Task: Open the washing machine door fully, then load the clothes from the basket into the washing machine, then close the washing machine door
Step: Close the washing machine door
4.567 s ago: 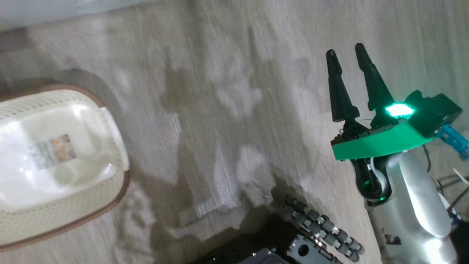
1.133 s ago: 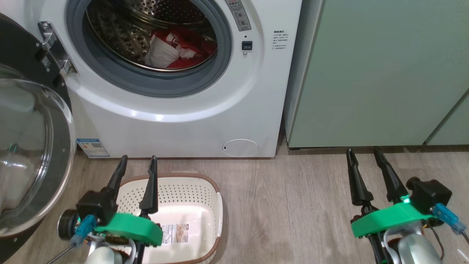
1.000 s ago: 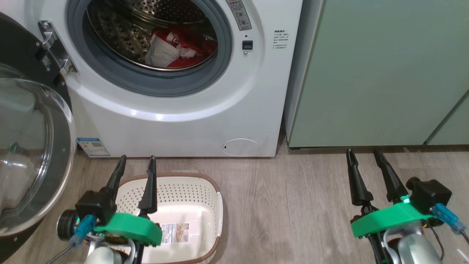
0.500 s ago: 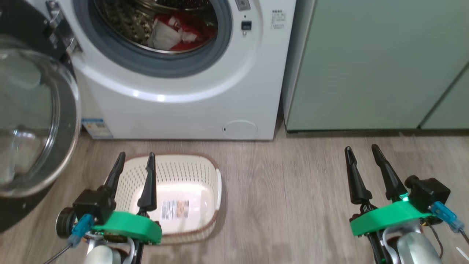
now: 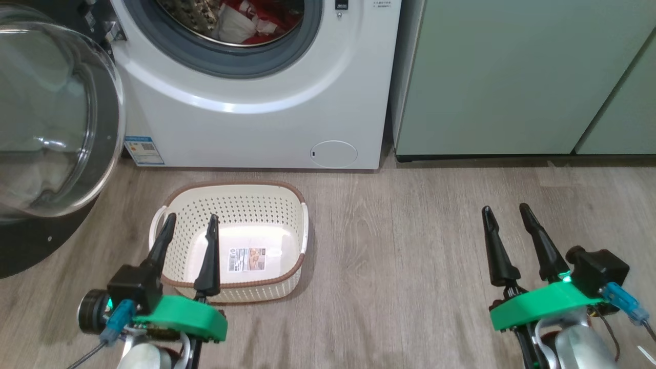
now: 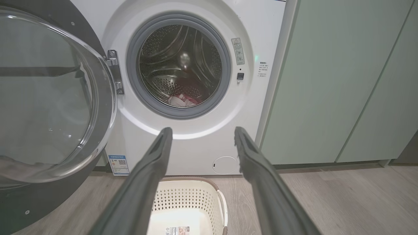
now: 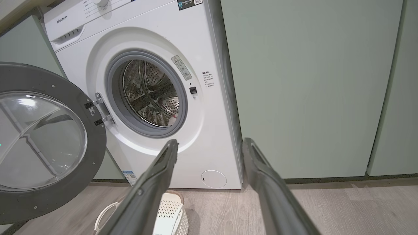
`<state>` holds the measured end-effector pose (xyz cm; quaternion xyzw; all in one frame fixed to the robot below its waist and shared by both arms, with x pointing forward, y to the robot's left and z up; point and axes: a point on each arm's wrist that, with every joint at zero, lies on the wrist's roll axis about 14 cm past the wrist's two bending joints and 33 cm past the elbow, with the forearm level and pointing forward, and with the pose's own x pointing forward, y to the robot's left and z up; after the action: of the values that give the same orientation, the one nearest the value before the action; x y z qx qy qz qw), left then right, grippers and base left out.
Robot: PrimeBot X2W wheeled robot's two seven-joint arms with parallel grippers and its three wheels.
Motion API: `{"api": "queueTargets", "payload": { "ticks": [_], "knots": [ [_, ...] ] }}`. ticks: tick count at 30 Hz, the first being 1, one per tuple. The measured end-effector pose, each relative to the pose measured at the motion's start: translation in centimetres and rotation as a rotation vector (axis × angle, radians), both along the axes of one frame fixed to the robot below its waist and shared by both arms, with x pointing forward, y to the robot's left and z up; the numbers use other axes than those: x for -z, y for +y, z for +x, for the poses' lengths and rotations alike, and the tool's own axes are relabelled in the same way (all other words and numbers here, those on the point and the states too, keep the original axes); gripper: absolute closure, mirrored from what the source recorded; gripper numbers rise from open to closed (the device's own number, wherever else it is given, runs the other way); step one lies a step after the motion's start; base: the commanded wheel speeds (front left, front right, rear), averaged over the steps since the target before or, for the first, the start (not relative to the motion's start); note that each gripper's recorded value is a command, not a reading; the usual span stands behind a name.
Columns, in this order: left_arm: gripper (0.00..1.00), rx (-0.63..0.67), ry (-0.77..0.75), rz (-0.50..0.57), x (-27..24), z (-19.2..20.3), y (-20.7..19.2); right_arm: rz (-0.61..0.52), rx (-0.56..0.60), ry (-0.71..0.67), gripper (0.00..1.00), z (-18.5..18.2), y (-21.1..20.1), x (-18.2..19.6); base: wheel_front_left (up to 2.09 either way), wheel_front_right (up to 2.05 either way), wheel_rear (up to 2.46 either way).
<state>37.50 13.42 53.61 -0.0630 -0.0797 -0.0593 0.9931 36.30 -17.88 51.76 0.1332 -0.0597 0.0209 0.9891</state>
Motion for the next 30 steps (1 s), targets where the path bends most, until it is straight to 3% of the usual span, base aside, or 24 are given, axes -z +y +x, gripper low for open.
{"api": "queueTargets", "payload": {
  "ticks": [30],
  "knots": [
    [0.00,0.005,0.017,0.003,0.56,-0.52,-0.19,0.000,-0.019,-0.002,0.00,0.36,0.63,-0.09,0.00,0.00,0.00]
  ]
}}
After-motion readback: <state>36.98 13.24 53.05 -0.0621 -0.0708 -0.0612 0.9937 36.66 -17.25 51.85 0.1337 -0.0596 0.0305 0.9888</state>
